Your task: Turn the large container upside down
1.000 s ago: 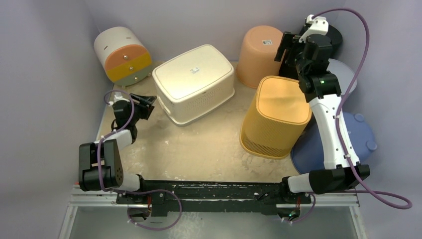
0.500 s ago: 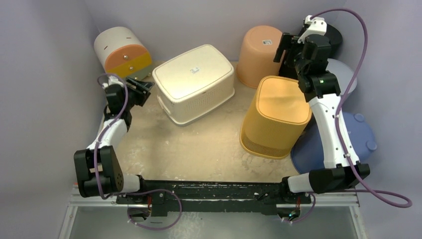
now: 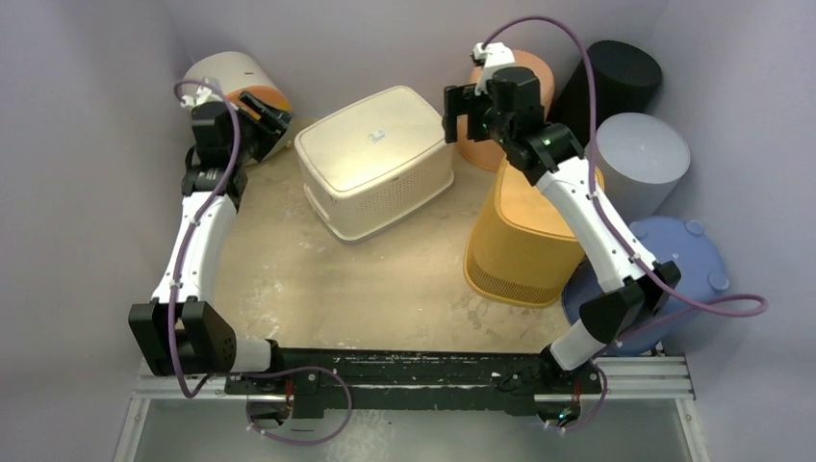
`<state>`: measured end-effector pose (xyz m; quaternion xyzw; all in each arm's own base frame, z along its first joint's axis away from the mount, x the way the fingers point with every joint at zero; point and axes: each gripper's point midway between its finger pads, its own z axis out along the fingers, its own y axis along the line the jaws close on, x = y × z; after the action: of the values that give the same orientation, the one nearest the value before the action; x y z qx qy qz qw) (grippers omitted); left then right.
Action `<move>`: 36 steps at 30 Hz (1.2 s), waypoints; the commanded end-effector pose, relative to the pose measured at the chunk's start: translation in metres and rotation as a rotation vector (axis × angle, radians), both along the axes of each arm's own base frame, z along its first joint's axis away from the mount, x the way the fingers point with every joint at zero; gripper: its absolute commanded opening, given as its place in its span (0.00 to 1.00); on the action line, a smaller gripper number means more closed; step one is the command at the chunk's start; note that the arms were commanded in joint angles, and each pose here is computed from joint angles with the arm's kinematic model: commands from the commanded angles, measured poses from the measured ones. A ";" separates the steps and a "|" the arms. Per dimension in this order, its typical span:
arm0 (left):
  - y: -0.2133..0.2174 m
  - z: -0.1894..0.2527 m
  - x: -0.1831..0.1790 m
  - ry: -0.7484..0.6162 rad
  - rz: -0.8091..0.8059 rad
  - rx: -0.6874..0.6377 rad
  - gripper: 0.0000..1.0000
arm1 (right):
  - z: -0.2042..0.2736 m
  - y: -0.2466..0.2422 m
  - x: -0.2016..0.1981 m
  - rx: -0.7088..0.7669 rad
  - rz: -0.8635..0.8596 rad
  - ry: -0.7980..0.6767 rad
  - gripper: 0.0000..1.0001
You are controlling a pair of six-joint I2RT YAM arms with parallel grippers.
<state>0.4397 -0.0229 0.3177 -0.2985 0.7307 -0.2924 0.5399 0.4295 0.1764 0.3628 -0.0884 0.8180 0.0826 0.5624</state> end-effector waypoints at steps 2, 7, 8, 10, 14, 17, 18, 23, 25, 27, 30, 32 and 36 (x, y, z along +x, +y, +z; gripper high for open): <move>-0.018 0.022 -0.006 0.091 0.045 0.219 0.64 | 0.030 0.053 -0.020 0.037 0.182 -0.038 1.00; -0.045 0.034 -0.011 0.108 0.029 0.330 0.64 | 0.024 0.062 -0.019 0.071 0.083 -0.028 1.00; -0.049 0.035 -0.012 0.116 0.027 0.348 0.64 | 0.022 0.060 -0.019 0.079 0.046 -0.028 1.00; -0.056 0.034 -0.013 0.137 0.014 0.385 0.65 | 0.018 0.054 -0.020 0.063 -0.026 -0.030 1.00; -0.083 0.032 -0.013 0.166 -0.026 0.476 0.65 | 0.008 0.046 -0.023 0.022 -0.147 -0.028 1.00; -0.103 0.027 -0.011 0.168 -0.079 0.460 0.65 | 0.005 0.040 -0.024 0.001 -0.189 -0.029 1.00; -0.108 0.027 -0.011 0.165 -0.089 0.455 0.65 | 0.005 0.041 -0.024 0.000 -0.187 -0.029 1.00; -0.120 0.031 -0.013 0.142 -0.114 0.439 0.66 | 0.022 0.046 -0.030 0.058 -0.142 -0.060 1.00; -0.120 0.031 -0.014 0.145 -0.113 0.440 0.66 | 0.024 0.047 -0.032 0.077 -0.130 -0.071 1.00; -0.120 0.032 -0.016 0.142 -0.114 0.437 0.66 | 0.032 0.048 -0.033 0.103 -0.125 -0.088 1.00; -0.121 0.031 -0.017 0.145 -0.123 0.436 0.66 | 0.037 0.051 -0.033 0.129 -0.118 -0.090 1.00; -0.121 0.030 -0.018 0.146 -0.124 0.435 0.67 | 0.035 0.052 -0.033 0.141 -0.125 -0.074 1.00; -0.121 0.024 -0.019 0.152 -0.127 0.437 0.67 | 0.031 0.054 -0.034 0.150 -0.128 -0.050 1.00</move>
<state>0.4270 -0.1466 0.3190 -0.1539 0.8482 -0.1285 0.4902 0.4013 0.2297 0.3620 -0.0223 0.8183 0.0680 0.5703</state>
